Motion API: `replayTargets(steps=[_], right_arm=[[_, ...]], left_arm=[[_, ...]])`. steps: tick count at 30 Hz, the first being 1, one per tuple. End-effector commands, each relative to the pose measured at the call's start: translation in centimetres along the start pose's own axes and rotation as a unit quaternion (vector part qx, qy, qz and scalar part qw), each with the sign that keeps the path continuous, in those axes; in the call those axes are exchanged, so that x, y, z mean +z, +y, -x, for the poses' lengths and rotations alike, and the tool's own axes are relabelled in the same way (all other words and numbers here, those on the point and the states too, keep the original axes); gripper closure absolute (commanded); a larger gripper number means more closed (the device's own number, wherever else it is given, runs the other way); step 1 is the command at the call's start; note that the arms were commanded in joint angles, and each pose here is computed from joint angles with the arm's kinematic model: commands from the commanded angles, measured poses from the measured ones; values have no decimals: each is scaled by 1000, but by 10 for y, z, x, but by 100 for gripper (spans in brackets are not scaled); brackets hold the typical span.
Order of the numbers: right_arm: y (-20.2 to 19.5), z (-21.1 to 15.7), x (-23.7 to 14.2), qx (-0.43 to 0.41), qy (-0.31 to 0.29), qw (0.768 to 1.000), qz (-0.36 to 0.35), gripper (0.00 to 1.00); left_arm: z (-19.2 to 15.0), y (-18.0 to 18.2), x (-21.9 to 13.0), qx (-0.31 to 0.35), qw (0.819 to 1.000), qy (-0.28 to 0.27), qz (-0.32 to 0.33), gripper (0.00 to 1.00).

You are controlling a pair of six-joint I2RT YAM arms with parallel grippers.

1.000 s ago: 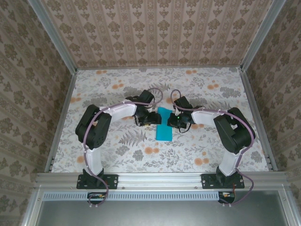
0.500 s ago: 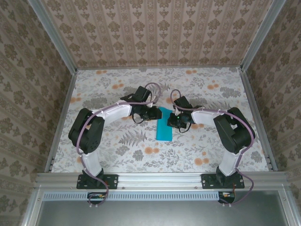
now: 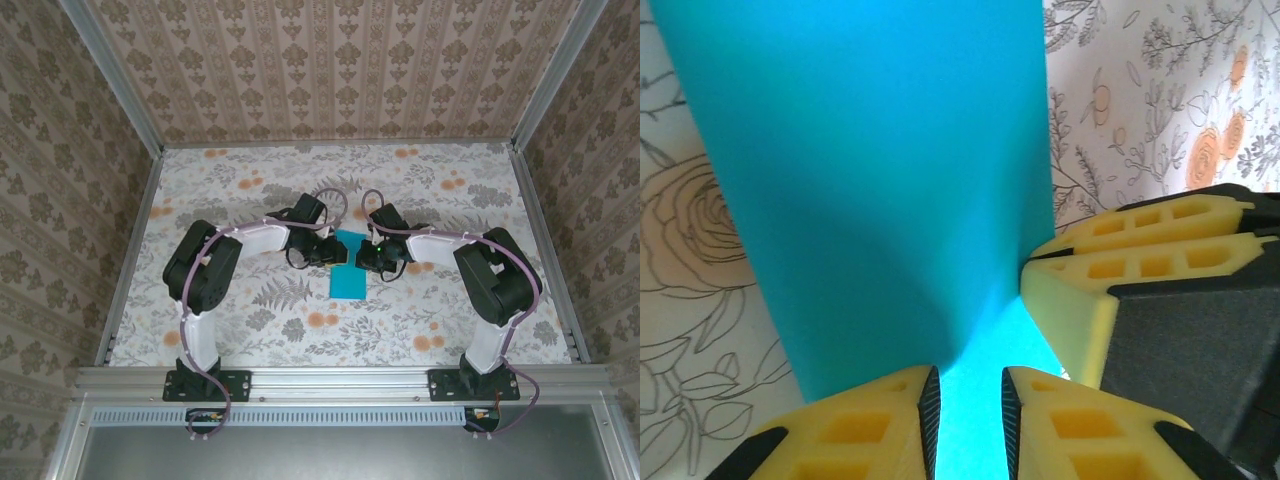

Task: Fold a paper plane with a square sheet of paper (fold left side to right side)
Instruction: First fold the square sheet of paper in half at the center of the table.

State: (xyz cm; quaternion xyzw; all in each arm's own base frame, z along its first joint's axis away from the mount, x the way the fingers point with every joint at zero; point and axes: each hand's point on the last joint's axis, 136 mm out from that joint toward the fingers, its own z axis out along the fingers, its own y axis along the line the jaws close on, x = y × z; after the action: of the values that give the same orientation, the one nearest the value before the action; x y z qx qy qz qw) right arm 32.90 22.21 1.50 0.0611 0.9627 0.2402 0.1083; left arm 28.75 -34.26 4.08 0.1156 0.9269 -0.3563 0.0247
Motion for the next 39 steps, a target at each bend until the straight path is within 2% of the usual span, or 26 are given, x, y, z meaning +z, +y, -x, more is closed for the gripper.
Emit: replayTargets(steps=[1,12,25,29,33,39], right_arm=[[-23,-15,9,4,30,998,-52,86],[-27,-19,10,3,39,997,-61,86],[-27,-20,11,3,42,997,-59,86],[-26,-20,11,1,42,997,-58,86],[-27,-20,11,2,42,997,-59,86],[-25,-20,10,1,42,997,-58,86]], left_arm=[[-13,25,8,-10,999,20,37,74],[-26,55,9,-28,996,31,74,76],[-24,56,-23,-26,997,8,78,76],[-17,45,-37,-13,998,-15,65,76],[-4,17,-45,10,999,-41,19,74],[3,-10,-25,28,998,-36,-31,73]])
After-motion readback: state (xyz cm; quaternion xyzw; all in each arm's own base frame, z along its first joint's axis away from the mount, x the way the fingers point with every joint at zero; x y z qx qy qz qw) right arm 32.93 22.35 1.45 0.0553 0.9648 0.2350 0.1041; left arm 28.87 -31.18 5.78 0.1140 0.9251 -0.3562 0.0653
